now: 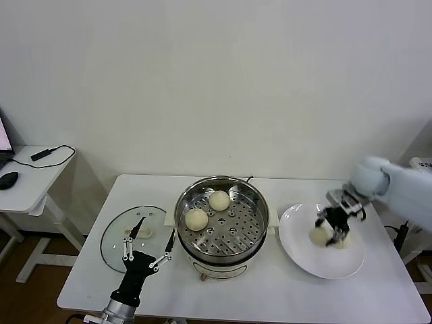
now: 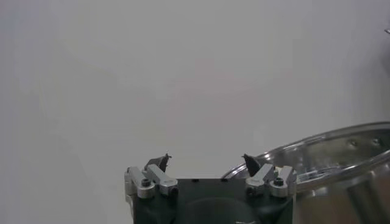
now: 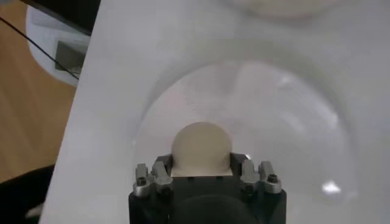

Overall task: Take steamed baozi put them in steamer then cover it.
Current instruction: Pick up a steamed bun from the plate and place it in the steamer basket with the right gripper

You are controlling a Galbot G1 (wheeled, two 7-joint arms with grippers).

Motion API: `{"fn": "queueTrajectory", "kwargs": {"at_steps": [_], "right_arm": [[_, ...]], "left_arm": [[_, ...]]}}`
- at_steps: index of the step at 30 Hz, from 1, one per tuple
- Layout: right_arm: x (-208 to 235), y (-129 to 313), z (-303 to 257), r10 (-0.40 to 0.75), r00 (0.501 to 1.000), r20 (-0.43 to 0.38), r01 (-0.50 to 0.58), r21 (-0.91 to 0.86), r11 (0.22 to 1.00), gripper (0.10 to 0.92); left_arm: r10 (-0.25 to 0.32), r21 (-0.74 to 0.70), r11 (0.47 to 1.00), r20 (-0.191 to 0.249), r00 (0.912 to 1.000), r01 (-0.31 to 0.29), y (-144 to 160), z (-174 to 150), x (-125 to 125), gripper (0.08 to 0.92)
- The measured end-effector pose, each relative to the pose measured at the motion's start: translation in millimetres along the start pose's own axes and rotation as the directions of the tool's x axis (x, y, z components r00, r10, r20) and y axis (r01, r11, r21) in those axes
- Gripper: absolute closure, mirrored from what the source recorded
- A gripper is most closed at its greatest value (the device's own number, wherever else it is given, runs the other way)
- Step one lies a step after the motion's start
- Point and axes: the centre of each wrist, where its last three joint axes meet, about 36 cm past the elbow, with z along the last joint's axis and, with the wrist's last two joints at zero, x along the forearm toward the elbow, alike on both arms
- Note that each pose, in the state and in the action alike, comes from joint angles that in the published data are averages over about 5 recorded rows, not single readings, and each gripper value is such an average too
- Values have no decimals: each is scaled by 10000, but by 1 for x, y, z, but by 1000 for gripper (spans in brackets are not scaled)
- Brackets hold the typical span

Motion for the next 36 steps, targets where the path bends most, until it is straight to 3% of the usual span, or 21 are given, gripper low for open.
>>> {"fn": "queueTrajectory", "kwargs": {"at_steps": [6, 12, 22, 36], "right_arm": [[51, -41, -66, 778, 9965, 302, -830, 2622, 9614, 386], [64, -64, -138, 976, 9924, 743, -1220, 5178, 8468, 397], [31, -74, -226, 437, 9940, 1000, -1061, 7925, 6006, 403], [-33, -75, -285, -543, 9981, 284, -89, 9437, 3307, 399]], "left_arm": [[3, 32, 10000, 32, 10000, -4, -1, -2, 1, 177], [23, 27, 10000, 47, 10000, -23, -1, -1, 2, 177], [4, 19, 10000, 71, 10000, -4, 0, 1, 3, 177], [-20, 51, 10000, 80, 10000, 20, 0, 3, 4, 177]]}}
